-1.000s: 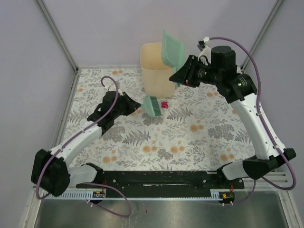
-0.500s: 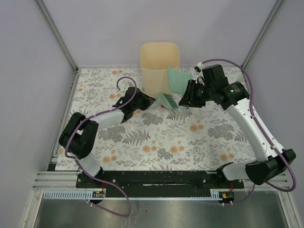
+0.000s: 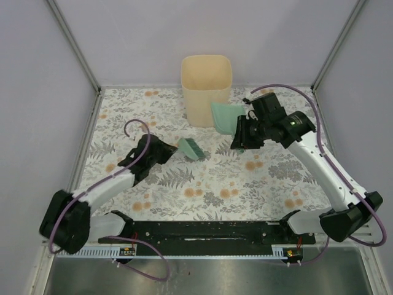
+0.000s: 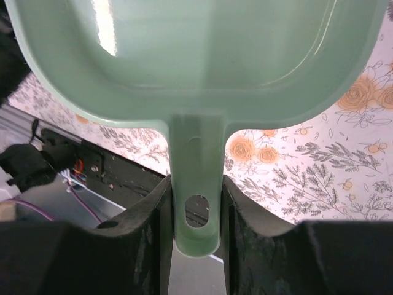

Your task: Sweep away the paper scraps from the table

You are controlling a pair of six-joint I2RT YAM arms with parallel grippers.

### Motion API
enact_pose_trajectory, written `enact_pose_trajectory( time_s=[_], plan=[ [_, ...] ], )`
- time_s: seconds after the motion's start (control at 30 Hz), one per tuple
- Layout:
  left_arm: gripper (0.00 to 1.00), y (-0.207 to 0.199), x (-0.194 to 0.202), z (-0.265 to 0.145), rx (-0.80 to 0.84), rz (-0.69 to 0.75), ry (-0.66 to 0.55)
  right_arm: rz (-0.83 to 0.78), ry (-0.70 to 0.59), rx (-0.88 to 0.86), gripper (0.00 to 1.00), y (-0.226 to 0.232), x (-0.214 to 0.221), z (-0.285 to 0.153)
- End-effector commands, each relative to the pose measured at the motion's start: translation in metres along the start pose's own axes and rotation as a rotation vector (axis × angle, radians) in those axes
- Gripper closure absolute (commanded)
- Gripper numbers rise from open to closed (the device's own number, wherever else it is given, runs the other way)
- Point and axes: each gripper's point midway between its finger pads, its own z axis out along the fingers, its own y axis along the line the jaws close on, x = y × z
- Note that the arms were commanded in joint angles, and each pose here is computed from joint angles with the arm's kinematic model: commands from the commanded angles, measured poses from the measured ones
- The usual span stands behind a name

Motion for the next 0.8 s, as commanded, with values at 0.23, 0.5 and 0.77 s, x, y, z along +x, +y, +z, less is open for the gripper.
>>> enact_pose_trajectory(
  time_s=[0.23,0.5,0.77],
  plan=[
    [1.0,-0.04,-0.081,-0.171,-0.005,0.507,-0.224,-0.191,0.28,0.225,1.0,-0.023,0.102,0.056],
    [1.0,-0.06,-0.121,-0.166,-0.112,0.767,-0.339,-0.267,0.352,0.301,1.0,-0.03,0.123,0.073],
    [1.0,-0.074,-0.131,-0.12,-0.184,0.948,-0.3,-0.319,0.421,0.298,1.0,-0.025,0.142,0.087]
  ],
)
